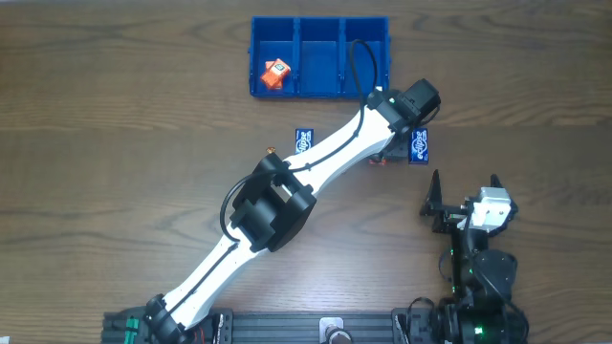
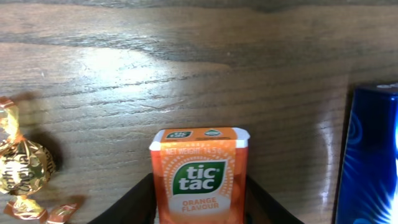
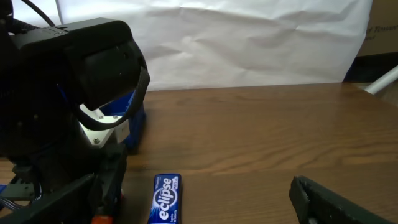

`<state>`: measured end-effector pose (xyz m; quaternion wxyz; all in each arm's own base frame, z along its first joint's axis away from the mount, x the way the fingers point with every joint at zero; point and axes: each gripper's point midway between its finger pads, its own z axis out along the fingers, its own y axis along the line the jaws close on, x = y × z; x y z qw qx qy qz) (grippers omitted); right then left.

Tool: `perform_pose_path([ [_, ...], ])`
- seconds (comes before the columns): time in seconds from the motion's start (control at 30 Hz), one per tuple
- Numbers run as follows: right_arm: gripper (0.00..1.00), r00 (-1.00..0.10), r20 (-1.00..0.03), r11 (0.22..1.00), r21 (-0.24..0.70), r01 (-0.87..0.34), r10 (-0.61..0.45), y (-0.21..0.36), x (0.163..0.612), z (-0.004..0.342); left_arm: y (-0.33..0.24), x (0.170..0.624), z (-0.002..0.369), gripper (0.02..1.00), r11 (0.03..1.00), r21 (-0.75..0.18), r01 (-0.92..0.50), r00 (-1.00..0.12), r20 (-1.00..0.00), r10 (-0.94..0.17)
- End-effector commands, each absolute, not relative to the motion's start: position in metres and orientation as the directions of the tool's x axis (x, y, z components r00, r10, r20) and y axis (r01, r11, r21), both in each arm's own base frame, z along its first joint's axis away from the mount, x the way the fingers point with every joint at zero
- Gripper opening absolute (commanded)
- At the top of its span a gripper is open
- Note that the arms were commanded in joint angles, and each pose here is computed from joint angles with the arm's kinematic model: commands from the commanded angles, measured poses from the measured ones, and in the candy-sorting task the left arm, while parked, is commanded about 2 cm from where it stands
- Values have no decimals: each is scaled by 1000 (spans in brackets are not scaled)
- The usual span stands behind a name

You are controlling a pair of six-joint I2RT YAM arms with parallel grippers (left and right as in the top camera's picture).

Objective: Sort Candies Into Trays

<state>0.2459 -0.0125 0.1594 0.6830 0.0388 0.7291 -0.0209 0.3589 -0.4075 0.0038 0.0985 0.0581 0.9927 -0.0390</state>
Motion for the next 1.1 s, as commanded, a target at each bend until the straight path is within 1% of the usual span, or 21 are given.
perform_pose_path([
  [0.03, 998, -63, -998, 997, 18, 80, 23, -11, 246, 159, -407, 359, -2, 375, 992, -64, 111, -976, -193, 96],
  [0.2, 998, -63, -998, 997, 18, 80, 23, -11, 246, 159, -409, 361, -1, 336, 991, -73, 112, -975, -202, 95],
  [0.27, 998, -63, -998, 997, 18, 80, 23, -11, 246, 159, -411, 364, 5, 340, 991, -78, 111, -971, -221, 91],
  [0.3, 998, -63, -998, 997, 18, 80, 23, -11, 246, 159, -410, 369, 15, 340, 991, -83, 107, -965, -247, 84],
  [0.37, 998, -63, -998, 997, 18, 80, 23, -11, 246, 159, -407, 379, 36, 338, 991, -91, 96, -954, -293, 65],
  [0.47, 998, -63, -998, 997, 18, 80, 23, -11, 246, 159, -387, 406, 92, 332, 993, -88, 77, -909, -416, 34],
  [0.53, 998, -63, -998, 997, 18, 80, 23, -11, 246, 159, -362, 428, 131, 318, 996, -74, 45, -866, -499, 2],
  [0.6, 998, -63, -998, 997, 18, 80, 23, -11, 246, 159, -323, 454, 176, 316, 998, -68, -8, -814, -579, -46],
  [0.7, 998, -63, -998, 997, 18, 80, 23, -11, 246, 159, -277, 478, 205, 316, 997, -58, -54, -779, -622, -79],
  [0.77, 998, -63, -998, 997, 18, 80, 23, -11, 246, 159, -249, 492, 212, 316, 996, -37, -81, -769, -634, -86],
  [0.87, 998, -63, -998, 997, 18, 80, 23, -11, 246, 159, -207, 512, 210, 316, 991, -15, -130, -770, -629, -111],
  [1.0, 998, -63, -998, 997, 18, 80, 23, -11, 246, 159, -178, 529, 193, 318, 992, -2, -130, -792, -602, -105],
  [1.1, 998, -63, -998, 997, 18, 80, 23, -11, 246, 159, -172, 542, 178, 316, 995, -9, -101, -804, -588, -87],
])
